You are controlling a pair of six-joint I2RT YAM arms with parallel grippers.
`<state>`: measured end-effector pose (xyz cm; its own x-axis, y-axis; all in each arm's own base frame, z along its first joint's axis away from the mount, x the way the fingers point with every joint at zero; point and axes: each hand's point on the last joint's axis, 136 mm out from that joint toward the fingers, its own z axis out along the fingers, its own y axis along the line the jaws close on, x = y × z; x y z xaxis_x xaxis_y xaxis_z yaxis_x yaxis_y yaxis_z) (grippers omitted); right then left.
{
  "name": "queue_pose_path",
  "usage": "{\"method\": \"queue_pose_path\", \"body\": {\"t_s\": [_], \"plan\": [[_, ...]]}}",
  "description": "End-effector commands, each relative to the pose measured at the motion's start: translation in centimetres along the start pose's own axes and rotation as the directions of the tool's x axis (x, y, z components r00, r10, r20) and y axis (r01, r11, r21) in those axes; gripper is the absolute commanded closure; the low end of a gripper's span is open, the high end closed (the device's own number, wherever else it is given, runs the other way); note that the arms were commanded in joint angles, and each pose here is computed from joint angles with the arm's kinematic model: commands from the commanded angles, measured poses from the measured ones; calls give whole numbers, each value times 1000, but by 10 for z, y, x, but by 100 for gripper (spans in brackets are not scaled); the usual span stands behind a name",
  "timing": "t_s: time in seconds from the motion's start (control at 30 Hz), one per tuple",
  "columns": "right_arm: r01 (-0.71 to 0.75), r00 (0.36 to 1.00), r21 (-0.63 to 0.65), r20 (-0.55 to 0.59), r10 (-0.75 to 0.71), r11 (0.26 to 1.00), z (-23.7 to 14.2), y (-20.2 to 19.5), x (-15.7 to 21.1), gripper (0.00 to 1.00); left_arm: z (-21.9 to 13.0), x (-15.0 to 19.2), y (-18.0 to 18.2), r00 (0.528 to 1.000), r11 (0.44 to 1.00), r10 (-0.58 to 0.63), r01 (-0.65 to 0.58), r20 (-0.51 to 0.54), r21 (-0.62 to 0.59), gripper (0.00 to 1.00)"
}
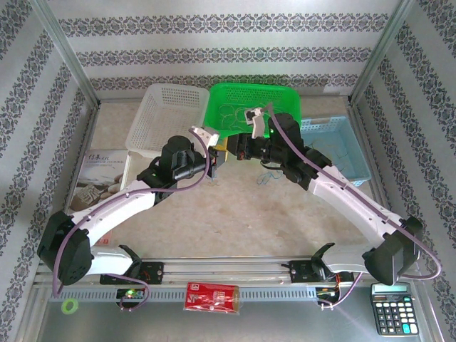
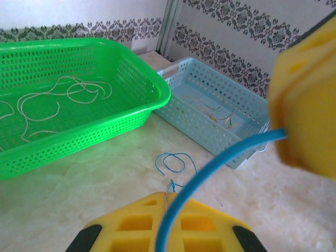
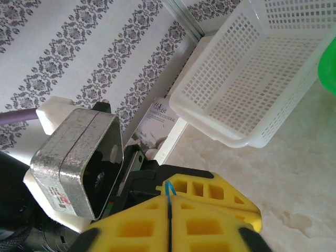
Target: Untangle the cables
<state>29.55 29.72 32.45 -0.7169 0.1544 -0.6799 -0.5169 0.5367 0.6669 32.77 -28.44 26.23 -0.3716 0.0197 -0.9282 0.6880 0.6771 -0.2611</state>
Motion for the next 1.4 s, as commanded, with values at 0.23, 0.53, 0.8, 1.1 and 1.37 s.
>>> {"method": "queue_pose_path", "body": {"t_s": [0.23,0.53,0.8,1.1,1.37], "plan": [[-76,982,85,179,59,993,-40,-56,-8,45,-20,-56,15,985,996,-76,83,152,-41,100],[-143,985,285,132,109,948,-43,-139,38,42,-35,-88,105,982,960,-74,117,171,-256,100],[-195,981,535,95,171,822,-55,-223,75,39,-37,-111,197,982,893,-68,139,178,-428,100],[-209,973,711,80,219,671,-66,-292,92,36,-23,-71,276,989,824,-123,150,86,-547,100],[-203,963,758,40,267,620,-50,-325,98,37,-14,-37,286,981,828,-195,171,12,-534,16]]}}
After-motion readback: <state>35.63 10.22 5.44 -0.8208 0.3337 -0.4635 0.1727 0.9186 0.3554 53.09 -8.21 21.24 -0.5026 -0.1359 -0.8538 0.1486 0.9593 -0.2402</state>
